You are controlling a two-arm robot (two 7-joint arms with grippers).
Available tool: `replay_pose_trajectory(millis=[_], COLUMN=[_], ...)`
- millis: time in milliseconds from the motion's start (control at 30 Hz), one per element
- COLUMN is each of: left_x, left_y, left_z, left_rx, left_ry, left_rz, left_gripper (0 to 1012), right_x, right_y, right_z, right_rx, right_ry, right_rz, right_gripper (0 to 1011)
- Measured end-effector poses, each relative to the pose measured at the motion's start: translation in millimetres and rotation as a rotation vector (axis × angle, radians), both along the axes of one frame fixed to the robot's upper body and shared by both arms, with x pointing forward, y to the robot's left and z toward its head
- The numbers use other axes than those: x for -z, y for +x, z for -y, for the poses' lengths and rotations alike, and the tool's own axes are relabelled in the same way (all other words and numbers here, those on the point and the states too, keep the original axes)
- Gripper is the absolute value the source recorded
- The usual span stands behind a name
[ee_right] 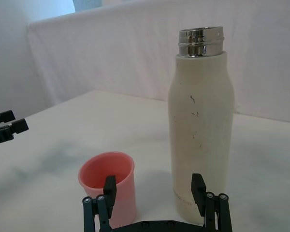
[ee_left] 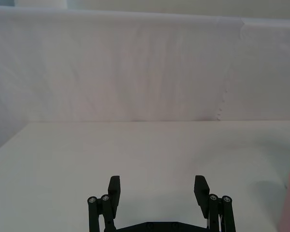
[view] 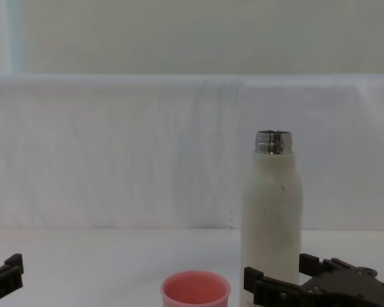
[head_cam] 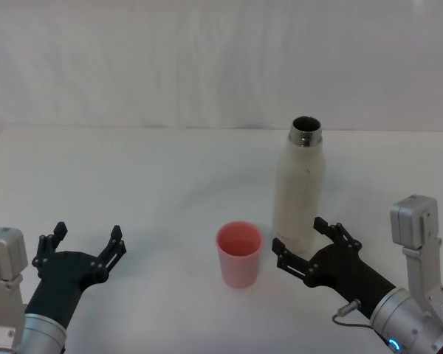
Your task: Grasp the thermos with one hand and pour water into the cup lid.
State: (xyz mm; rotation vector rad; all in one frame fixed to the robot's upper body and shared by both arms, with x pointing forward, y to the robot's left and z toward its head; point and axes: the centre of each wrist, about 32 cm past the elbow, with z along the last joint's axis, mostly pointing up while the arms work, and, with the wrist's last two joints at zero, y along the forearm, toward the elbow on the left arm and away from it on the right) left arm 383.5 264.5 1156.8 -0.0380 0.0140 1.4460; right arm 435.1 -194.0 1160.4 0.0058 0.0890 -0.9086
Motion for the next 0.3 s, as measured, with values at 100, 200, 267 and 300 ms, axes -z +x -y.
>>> replay_pose_trajectory(millis=[100, 200, 267, 300], left_x=[0.0, 0.0, 0.0, 0.0], left_y=[0.0, 0.0, 0.0, 0.0], left_z=[0.0, 0.0, 0.0, 0.0], left_rx=[0.0, 0.0, 0.0, 0.0], left_ry=[0.0, 0.0, 0.0, 0.0], left_rz=[0.0, 0.0, 0.0, 0.0], left_gripper=[1001, 1001, 1001, 1001], right_x=[-0.1, -0.1, -0.1, -0.2], right_y=[-0.1, -0.1, -0.1, -0.1], right_z=[0.1, 0.2, 0.3, 0.3], right_rx=[0.0, 0.0, 0.0, 0.001], right_ry=[0.0, -0.001, -0.001, -0.001], right_rz=[0.0, 0.0, 0.0, 0.0], right_gripper=[1001, 1001, 1001, 1001])
